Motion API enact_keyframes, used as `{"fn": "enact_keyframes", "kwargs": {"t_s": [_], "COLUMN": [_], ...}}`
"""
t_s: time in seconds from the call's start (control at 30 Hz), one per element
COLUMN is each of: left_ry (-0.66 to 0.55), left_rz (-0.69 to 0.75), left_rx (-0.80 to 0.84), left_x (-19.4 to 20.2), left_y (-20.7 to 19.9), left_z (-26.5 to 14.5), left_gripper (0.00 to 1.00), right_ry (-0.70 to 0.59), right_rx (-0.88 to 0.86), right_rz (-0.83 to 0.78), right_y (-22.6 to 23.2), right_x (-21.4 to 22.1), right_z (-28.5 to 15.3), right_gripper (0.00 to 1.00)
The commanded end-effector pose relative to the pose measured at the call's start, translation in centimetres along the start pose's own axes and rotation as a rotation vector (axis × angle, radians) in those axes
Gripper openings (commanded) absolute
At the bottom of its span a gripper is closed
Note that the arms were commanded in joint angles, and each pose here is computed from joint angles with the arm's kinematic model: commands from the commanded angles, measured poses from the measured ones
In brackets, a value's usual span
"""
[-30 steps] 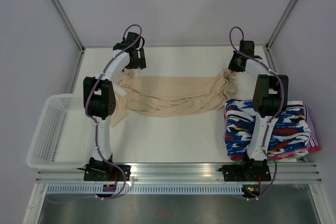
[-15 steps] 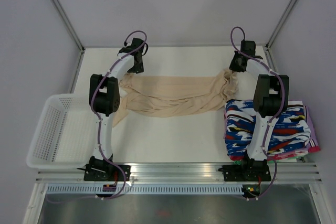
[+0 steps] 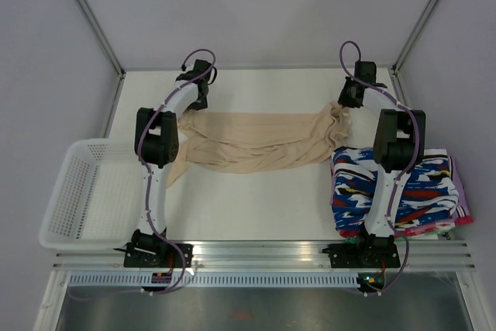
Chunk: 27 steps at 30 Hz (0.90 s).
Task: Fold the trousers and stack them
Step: Flatten the trousers out
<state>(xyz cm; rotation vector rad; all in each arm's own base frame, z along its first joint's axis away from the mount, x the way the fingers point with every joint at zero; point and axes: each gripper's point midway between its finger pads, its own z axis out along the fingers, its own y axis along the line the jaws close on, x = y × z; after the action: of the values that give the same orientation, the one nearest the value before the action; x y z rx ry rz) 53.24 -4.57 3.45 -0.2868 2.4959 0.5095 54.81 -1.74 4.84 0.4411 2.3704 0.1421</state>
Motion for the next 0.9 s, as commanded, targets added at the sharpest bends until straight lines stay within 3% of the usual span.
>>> {"fn": "enact_keyframes", "kwargs": {"t_s": [0.0, 0.03, 0.2, 0.23, 0.3, 0.4, 0.43, 0.47, 0.67, 0.7, 0.87], "left_ry": [-0.036, -0.017, 0.057, 0.059, 0.063, 0.056, 0.047, 0.037, -0.154, -0.234, -0.468], "left_rz": [-0.114, -0.120, -0.150, -0.151, -0.147, -0.148, -0.152, -0.161, -0.225, -0.264, -0.333], "left_rx": [0.013, 0.021, 0.151, 0.163, 0.168, 0.158, 0.162, 0.162, 0.189, 0.198, 0.178], "left_x": [-3.0, -2.8, -1.8, -1.9, -1.8, -2.1, -2.6, -3.1, -10.5, -13.2, -18.9], "left_y": [1.3, 1.4, 0.0, -0.2, -0.4, -0.1, 0.1, 0.5, 4.9, 7.0, 14.4], "left_z": [0.4, 0.7, 1.4, 1.3, 1.4, 1.5, 1.2, 0.7, -5.3, -8.0, -16.9], "left_gripper": [0.66, 0.60, 0.48, 0.41, 0.40, 0.20, 0.05, 0.02, 0.02, 0.02, 0.02], "right_ry": [-0.025, -0.027, -0.028, -0.026, -0.024, -0.022, -0.024, -0.031, -0.128, -0.170, -0.393], "right_rx": [0.004, 0.005, 0.010, 0.010, 0.011, 0.010, 0.011, 0.009, 0.001, -0.018, -0.122], "right_rz": [0.001, -0.002, -0.005, -0.005, -0.002, -0.003, -0.002, -0.002, -0.019, -0.022, -0.055], "right_y": [-0.1, -0.1, -0.2, -0.2, -0.2, -0.1, -0.2, -0.1, 0.9, 1.7, 5.0], "right_x": [-1.0, -1.1, -1.1, -1.1, -1.1, -1.1, -1.2, -1.5, -5.9, -7.8, -15.6], "right_z": [0.6, 0.6, 0.8, 0.9, 1.0, 1.0, 1.0, 0.8, -1.5, -2.6, -11.2], "right_gripper": [0.00, 0.00, 0.00, 0.00, 0.00, 0.00, 0.00, 0.00, 0.00, 0.00, 0.00]}}
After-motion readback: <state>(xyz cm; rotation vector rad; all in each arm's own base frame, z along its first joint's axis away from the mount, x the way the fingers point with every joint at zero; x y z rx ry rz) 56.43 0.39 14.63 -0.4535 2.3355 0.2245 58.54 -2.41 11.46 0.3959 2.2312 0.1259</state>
